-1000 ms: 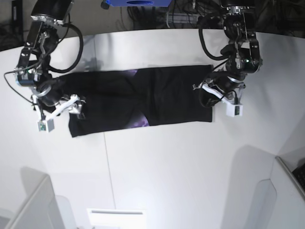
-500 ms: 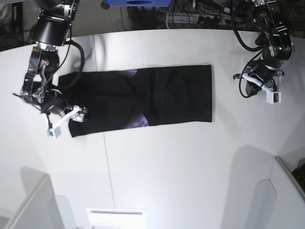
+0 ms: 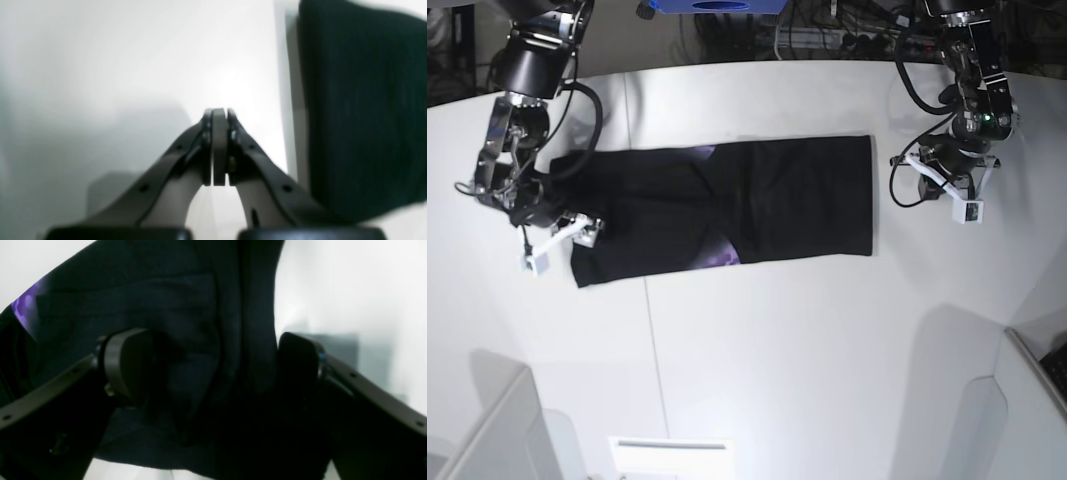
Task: Fold the T-shirt properly
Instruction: 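Release the left gripper and move it back to the strip's folded end, then grasp the other strip end with the right gripper and fold it toward the left gripper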
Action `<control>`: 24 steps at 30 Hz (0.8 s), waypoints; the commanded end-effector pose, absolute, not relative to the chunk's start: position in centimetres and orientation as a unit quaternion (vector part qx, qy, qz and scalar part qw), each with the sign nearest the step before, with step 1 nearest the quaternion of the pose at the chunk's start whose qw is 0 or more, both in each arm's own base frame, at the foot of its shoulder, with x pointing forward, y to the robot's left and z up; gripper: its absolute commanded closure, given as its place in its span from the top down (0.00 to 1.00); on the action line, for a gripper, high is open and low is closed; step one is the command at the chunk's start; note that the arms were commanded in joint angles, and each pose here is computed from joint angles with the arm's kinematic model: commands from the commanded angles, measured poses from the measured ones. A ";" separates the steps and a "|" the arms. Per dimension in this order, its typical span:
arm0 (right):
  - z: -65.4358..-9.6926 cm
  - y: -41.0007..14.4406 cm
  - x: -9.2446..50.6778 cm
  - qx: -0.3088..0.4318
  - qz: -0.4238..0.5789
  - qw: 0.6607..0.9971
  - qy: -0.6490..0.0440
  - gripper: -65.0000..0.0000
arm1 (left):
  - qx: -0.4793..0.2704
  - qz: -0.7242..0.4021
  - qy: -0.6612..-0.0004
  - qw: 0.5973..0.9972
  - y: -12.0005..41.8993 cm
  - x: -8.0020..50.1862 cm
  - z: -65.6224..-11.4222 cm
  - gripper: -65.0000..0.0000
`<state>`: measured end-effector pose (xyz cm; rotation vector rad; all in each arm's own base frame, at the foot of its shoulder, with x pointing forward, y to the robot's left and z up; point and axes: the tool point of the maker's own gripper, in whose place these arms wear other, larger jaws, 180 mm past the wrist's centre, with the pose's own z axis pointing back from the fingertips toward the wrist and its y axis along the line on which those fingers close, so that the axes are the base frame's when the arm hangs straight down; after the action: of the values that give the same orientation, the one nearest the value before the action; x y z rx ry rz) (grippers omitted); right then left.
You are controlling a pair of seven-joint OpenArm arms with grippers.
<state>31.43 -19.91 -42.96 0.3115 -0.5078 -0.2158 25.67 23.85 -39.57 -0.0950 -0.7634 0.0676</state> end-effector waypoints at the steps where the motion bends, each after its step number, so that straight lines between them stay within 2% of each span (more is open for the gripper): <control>1: -43.2 -19.3 31.0 0.159 -0.104 0.954 -0.234 0.83 | -0.056 0.019 -0.390 0.919 23.1 26.3 -39.1 0.00; 8: -44.2 -19.0 29.6 0.161 -0.105 0.957 -0.217 0.82 | -0.090 0.015 -0.376 0.922 20.5 25.7 -42.9 0.00; 10: -44.3 -18.8 29.6 0.164 -0.096 0.958 -0.217 0.73 | -0.095 0.015 -0.373 0.923 20.1 25.6 -43.4 0.00; 18: -44.4 -19.1 30.3 0.165 -0.094 0.955 -0.228 0.05 | -0.097 0.018 -0.376 0.921 20.1 25.7 -43.5 0.00; 19: -44.2 -19.0 30.5 0.165 -0.094 0.954 -0.232 0.00 | -0.097 0.018 -0.376 0.921 20.1 25.7 -43.5 0.00; 24: -42.0 -19.1 32.0 0.157 -0.080 0.948 -0.266 0.00 | -0.105 0.022 -0.385 0.917 19.3 26.6 -43.2 0.00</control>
<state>30.87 -18.62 -43.24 0.3230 -0.4924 -0.1693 26.80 19.20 -42.94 -0.2284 -0.8162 0.0623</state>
